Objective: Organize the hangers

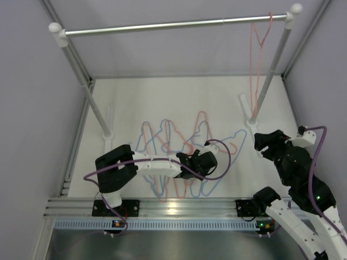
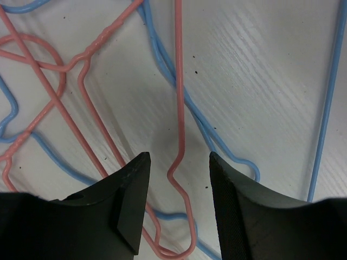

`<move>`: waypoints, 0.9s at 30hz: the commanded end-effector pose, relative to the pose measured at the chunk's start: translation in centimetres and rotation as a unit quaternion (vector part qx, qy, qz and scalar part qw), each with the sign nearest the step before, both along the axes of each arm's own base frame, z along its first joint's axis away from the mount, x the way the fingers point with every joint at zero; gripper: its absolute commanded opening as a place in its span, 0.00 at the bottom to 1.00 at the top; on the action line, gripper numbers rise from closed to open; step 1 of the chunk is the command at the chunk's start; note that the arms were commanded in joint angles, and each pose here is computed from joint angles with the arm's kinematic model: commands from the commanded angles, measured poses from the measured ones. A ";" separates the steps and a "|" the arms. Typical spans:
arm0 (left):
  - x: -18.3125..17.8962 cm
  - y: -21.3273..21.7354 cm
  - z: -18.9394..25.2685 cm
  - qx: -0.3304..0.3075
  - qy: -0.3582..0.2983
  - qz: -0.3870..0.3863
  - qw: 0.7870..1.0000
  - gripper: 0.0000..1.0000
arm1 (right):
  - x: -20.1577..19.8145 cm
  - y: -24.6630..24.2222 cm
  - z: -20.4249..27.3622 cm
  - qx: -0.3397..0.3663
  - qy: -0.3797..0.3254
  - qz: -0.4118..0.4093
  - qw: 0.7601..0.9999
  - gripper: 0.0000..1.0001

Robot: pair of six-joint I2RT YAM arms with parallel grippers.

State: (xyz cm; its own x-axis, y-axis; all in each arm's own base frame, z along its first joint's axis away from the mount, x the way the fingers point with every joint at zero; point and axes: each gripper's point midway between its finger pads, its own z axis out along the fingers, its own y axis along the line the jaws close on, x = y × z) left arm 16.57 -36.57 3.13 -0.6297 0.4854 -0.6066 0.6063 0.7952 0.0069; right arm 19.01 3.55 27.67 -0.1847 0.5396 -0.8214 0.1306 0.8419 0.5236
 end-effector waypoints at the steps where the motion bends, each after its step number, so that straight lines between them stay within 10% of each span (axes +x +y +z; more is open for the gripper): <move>1: 1.2 -2.4 1.2 -0.019 -0.031 -0.015 0.999 0.52 | -0.3 -0.1 -0.1 0.009 -0.001 0.000 1.000 0.60; 18: 1.5 -1.7 -0.6 0.010 -0.041 -0.020 0.999 0.42 | -0.5 0.1 -1.6 0.012 0.006 0.004 1.000 0.60; 27: 1.1 -1.5 -1.2 0.009 -0.031 -0.024 0.999 0.17 | -0.5 0.0 -1.9 0.012 0.005 0.003 1.000 0.60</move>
